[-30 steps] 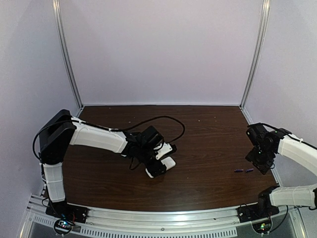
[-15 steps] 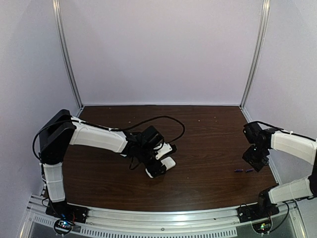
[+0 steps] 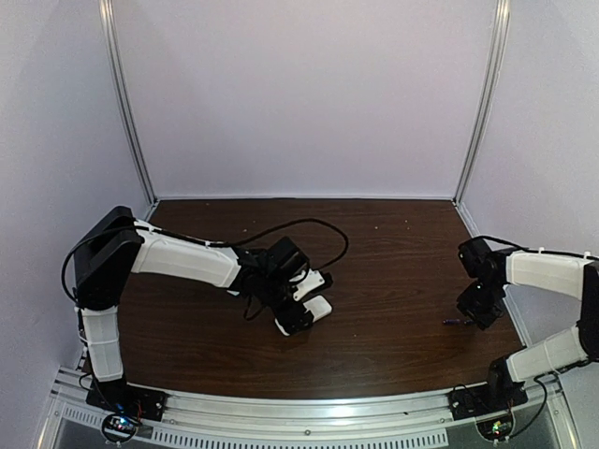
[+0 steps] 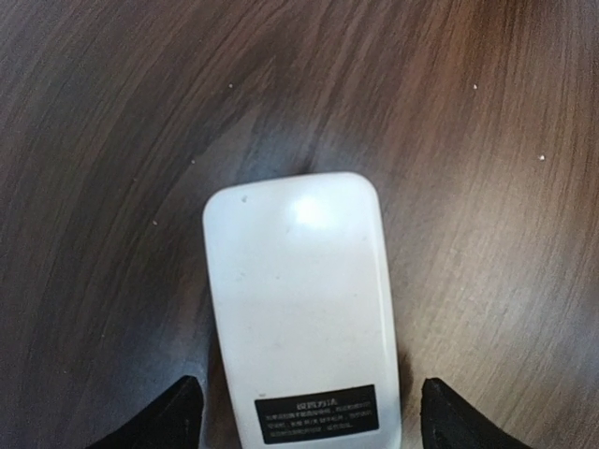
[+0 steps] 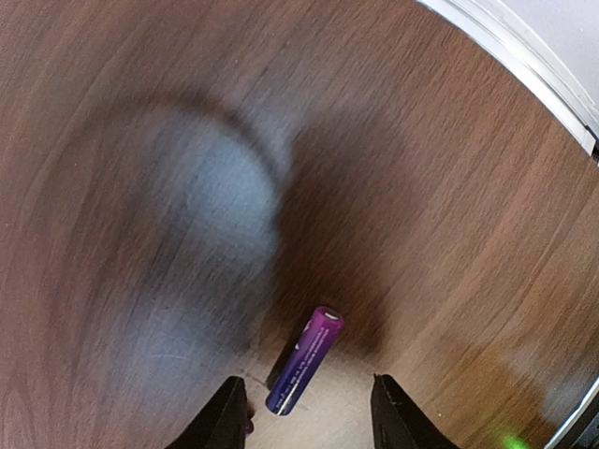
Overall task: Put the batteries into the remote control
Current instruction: Pick up the battery from the corner of the board.
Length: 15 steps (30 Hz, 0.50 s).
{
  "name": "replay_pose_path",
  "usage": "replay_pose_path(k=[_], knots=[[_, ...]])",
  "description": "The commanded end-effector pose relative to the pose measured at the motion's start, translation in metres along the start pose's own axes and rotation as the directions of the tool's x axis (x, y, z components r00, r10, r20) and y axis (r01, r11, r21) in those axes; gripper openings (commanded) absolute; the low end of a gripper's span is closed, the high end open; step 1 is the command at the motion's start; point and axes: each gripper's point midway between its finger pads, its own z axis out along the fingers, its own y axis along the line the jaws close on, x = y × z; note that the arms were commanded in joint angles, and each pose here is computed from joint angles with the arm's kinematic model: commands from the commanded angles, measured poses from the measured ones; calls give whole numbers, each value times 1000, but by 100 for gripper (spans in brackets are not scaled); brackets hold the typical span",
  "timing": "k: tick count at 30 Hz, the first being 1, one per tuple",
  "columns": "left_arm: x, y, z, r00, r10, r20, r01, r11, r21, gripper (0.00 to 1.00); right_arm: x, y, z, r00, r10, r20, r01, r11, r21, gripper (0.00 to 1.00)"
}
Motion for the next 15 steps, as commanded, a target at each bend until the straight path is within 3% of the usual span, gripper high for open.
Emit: replay_pose_path(k=[1, 7, 15], knots=[[-7, 8, -4, 1000, -6, 18, 7, 1000, -20, 82, 0, -3, 9, 1000, 0, -4, 0, 1000, 5, 43], [-8, 9, -5, 1000, -7, 18, 8, 1000, -25, 83, -2, -4, 16, 1000, -12, -7, 12, 1000, 20, 40], [-8, 12, -4, 999, -26, 22, 27, 999, -24, 83, -7, -8, 21, 1000, -8, -7, 8, 999, 37, 23]])
